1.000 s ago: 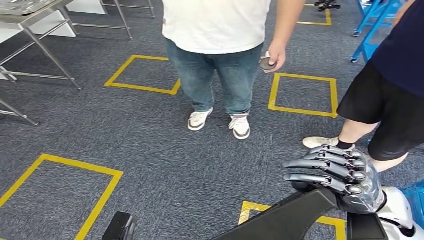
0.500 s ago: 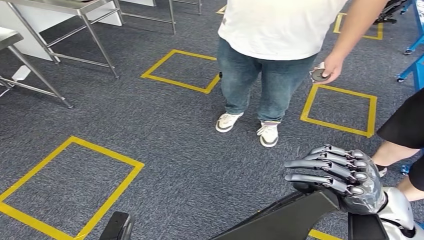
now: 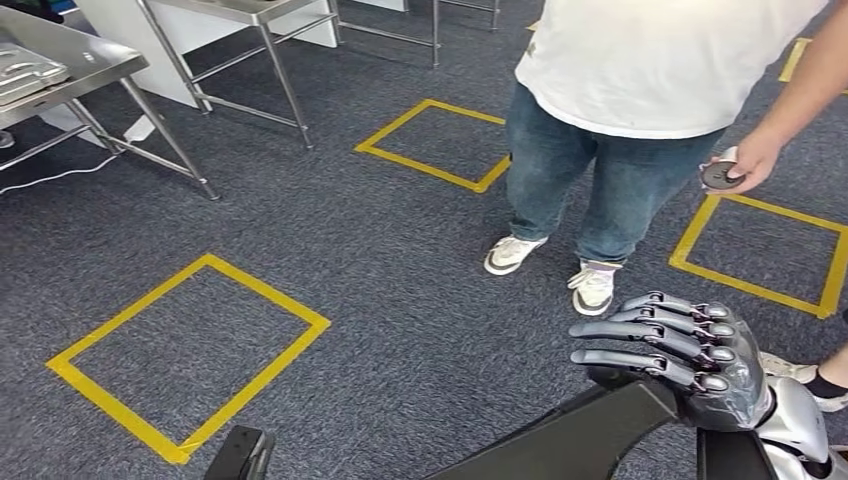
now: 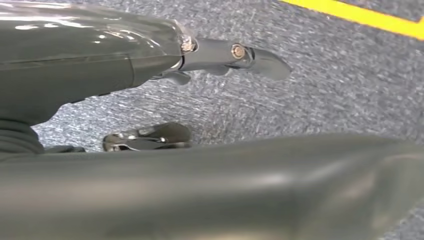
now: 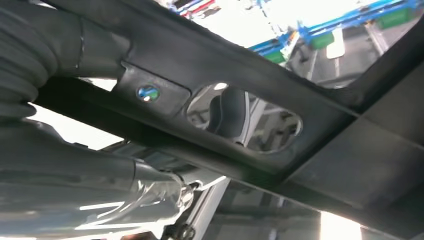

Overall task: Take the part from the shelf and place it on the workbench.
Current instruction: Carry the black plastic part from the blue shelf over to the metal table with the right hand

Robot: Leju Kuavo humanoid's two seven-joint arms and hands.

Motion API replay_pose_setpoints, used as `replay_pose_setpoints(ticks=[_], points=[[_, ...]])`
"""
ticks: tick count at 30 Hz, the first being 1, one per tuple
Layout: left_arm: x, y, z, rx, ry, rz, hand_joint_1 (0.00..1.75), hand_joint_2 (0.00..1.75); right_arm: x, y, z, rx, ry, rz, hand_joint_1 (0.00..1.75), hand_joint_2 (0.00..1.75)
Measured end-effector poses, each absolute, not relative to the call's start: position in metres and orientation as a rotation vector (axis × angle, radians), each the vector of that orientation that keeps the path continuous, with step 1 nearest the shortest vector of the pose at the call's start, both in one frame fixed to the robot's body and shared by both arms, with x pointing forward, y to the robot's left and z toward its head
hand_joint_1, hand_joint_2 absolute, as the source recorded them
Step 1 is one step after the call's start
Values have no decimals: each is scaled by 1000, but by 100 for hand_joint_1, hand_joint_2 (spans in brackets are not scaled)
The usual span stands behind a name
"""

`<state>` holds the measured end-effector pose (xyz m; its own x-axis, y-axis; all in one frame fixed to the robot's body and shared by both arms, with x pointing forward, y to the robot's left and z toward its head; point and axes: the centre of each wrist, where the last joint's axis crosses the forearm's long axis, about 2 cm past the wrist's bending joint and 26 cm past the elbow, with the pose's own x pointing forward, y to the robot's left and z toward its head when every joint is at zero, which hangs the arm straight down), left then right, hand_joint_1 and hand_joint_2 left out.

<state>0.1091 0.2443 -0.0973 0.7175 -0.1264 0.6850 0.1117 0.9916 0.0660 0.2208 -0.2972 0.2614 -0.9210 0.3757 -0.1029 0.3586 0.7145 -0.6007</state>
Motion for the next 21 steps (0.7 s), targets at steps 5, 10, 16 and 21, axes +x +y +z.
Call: replay_pose_setpoints(ticks=[5,10,16,21], points=[[106,244,-98,12,-753,-132,0,0,221,-297,261,-617,-2884,1001,175,175],[108,245,-98,11,-757,-132,0,0,221,-296,262,-614,-2886,1000,175,175],[110,246,-97,14,-758,-141,0,0,222,-295,263,-613,-2886,1004,175,175],[107,247,-98,16,-748,-142,0,0,222,-295,262,-614,-2884,1001,175,175]])
